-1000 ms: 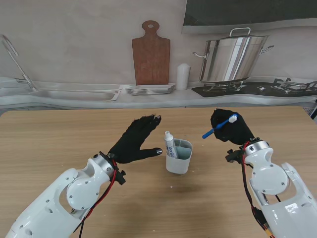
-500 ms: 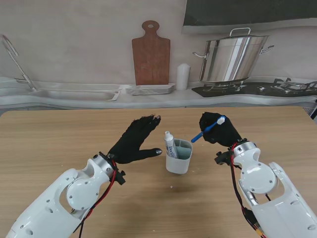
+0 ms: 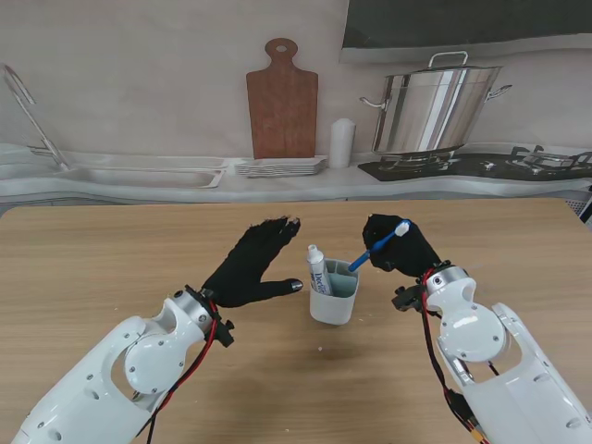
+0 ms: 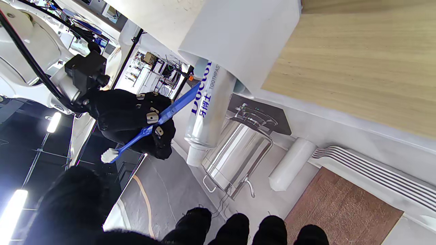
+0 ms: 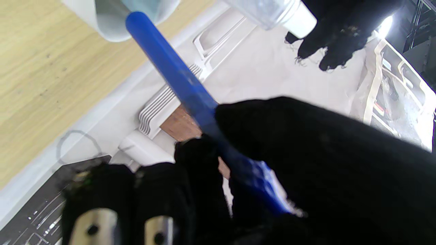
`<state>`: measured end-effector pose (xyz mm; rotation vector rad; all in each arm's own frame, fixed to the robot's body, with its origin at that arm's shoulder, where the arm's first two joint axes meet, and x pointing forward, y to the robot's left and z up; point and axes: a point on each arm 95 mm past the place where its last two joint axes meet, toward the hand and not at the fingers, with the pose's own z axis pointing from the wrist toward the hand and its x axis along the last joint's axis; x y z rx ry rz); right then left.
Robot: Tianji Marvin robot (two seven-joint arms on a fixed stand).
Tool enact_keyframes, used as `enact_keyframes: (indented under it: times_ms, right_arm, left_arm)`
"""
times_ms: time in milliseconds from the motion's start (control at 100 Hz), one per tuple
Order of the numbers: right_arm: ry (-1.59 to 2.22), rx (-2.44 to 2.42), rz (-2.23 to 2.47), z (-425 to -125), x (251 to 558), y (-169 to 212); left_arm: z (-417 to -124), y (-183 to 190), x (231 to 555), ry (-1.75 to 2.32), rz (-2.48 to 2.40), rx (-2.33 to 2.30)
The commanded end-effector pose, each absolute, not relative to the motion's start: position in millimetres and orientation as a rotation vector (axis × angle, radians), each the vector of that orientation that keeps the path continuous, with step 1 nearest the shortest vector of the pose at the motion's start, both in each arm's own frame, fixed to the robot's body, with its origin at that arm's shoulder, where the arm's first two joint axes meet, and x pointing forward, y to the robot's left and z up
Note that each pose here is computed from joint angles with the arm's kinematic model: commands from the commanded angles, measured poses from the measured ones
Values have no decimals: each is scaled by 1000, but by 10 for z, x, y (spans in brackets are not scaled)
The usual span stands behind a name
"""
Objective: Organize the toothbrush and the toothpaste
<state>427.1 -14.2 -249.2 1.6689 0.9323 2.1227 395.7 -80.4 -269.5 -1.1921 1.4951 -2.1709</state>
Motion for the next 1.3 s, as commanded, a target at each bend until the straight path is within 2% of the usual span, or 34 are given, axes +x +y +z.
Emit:
enact_keyframes:
  times_ms: [0,1290]
  right_arm:
    - [949,1687,2115,-2520,4260,-101]
    - [1016,1774,2017,-2749,4397,58]
  left_arm:
    - [-2664,-843,3932,1509,-2179,-1179]
    - [-2689,-811,3914,1520,-2157,-1176]
